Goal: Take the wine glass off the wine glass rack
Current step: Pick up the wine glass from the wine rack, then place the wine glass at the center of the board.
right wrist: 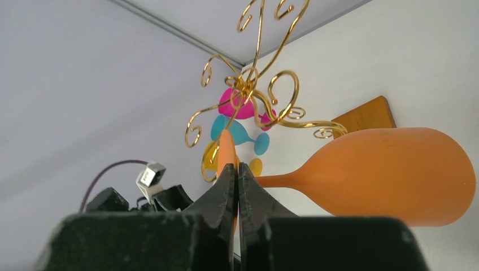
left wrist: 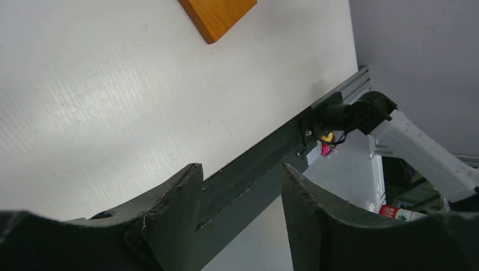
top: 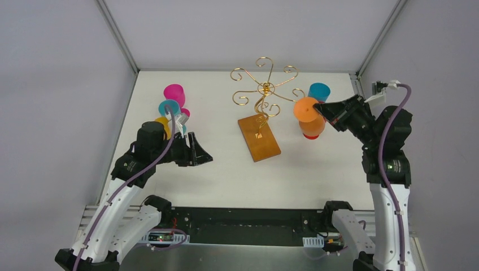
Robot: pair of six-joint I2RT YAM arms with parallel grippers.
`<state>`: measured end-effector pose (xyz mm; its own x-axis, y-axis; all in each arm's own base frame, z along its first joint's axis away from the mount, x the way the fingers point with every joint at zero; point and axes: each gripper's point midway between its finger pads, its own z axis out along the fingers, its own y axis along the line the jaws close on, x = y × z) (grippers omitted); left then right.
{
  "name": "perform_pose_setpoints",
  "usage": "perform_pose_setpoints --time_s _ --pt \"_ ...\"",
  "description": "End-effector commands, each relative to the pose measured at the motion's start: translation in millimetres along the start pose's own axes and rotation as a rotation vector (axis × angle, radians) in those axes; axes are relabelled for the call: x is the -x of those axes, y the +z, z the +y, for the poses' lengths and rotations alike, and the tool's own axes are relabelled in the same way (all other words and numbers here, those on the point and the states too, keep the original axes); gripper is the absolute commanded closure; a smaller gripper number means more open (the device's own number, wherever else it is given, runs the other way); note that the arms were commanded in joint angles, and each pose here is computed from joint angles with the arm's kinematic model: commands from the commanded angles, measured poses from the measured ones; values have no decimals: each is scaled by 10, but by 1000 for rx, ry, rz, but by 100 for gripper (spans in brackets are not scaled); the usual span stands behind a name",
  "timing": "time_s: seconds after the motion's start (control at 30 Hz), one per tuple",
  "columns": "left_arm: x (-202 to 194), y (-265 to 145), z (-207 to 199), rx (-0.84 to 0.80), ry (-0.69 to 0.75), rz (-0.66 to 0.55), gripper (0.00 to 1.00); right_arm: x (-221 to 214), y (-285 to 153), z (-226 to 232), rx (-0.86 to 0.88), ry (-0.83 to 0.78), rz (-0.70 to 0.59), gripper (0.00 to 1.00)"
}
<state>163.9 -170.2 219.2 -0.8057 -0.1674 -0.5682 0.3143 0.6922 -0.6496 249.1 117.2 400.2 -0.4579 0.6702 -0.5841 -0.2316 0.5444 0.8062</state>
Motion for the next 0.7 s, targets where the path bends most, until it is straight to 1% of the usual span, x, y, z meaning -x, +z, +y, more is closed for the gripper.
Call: perform_pose_setpoints --time_s 0.0,0.17,0.37,0.4,0.57,0.67 --pt "154 -222 -393 -110 -106 -53 45 -170 -201 132 110 -137 9 100" --pt "124 -311 -534 -157 -213 -46 43 -395 -359 193 179 -203 40 100" --pt "54 -329 -572 -175 -326 -23 41 -706 -469 358 332 -219 158 100" --pt "40 -334 -580 -179 -341 -18 40 -768 -492 389 367 -223 182 100" --pt "17 -383 -659 -214 -401 -9 37 -942 -553 501 485 -288 206 100" --pt "17 -415 -721 -244 -417 -4 36 -1068 -528 545 513 -314 254 100"
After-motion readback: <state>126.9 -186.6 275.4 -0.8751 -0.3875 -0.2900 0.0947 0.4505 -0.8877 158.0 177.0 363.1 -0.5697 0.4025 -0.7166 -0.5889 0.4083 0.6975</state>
